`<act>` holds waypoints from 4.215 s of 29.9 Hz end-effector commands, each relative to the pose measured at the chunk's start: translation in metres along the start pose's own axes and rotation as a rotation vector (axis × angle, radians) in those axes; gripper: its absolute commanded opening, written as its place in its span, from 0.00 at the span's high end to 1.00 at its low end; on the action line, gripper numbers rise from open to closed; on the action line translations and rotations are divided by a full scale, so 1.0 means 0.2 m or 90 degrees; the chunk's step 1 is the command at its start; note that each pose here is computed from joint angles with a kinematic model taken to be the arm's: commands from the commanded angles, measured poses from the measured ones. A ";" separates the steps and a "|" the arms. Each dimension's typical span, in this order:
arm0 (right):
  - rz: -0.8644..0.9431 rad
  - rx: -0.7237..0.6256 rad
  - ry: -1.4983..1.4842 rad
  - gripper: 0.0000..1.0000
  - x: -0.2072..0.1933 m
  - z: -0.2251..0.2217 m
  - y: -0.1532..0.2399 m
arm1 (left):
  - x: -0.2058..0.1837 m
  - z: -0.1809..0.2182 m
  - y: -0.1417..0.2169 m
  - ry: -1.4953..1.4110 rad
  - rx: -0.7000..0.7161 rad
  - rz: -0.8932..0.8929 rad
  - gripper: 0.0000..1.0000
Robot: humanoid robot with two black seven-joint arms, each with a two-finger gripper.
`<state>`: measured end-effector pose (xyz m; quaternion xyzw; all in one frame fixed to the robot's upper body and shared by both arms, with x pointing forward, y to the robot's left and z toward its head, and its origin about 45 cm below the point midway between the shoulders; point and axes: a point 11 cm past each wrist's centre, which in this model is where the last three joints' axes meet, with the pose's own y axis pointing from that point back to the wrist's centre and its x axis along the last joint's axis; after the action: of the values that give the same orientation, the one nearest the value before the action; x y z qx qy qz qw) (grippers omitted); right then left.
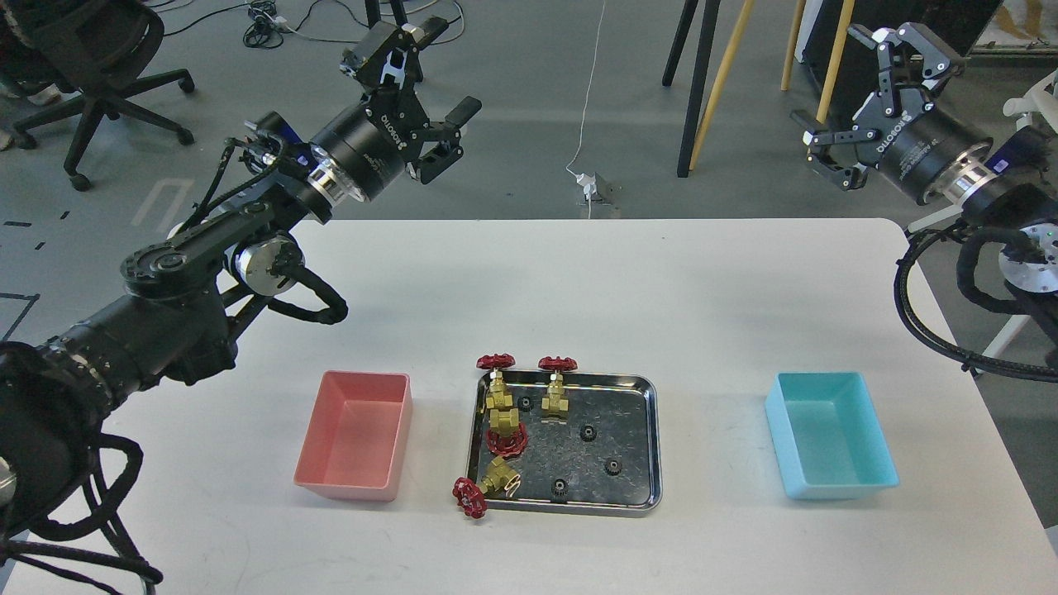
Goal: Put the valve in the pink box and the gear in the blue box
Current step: 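Swing the left arm inward above the table toward the tray, then lower the left gripper onto a red-handled brass valve on the tray, then close the left gripper around the brass valve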
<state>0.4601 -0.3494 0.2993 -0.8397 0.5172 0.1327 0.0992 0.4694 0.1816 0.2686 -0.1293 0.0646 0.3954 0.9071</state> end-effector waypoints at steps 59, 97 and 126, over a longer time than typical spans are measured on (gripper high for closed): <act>0.090 0.003 0.031 0.01 0.16 -0.47 -0.07 | -0.31 -0.49 0.58 -0.973 0.537 -0.875 0.07; 0.105 -0.017 0.021 0.01 0.22 -0.37 -0.03 | -0.46 -0.75 0.48 -0.956 0.443 -0.833 0.18; 0.114 -0.021 0.020 0.01 0.24 -0.35 0.00 | -0.42 -0.79 0.50 -0.961 0.439 -0.820 0.67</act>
<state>0.4896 -0.4108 0.3504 -0.7943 0.5883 0.1369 0.0649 0.3354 0.1431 0.1171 0.4072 -0.4882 -0.2245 0.7386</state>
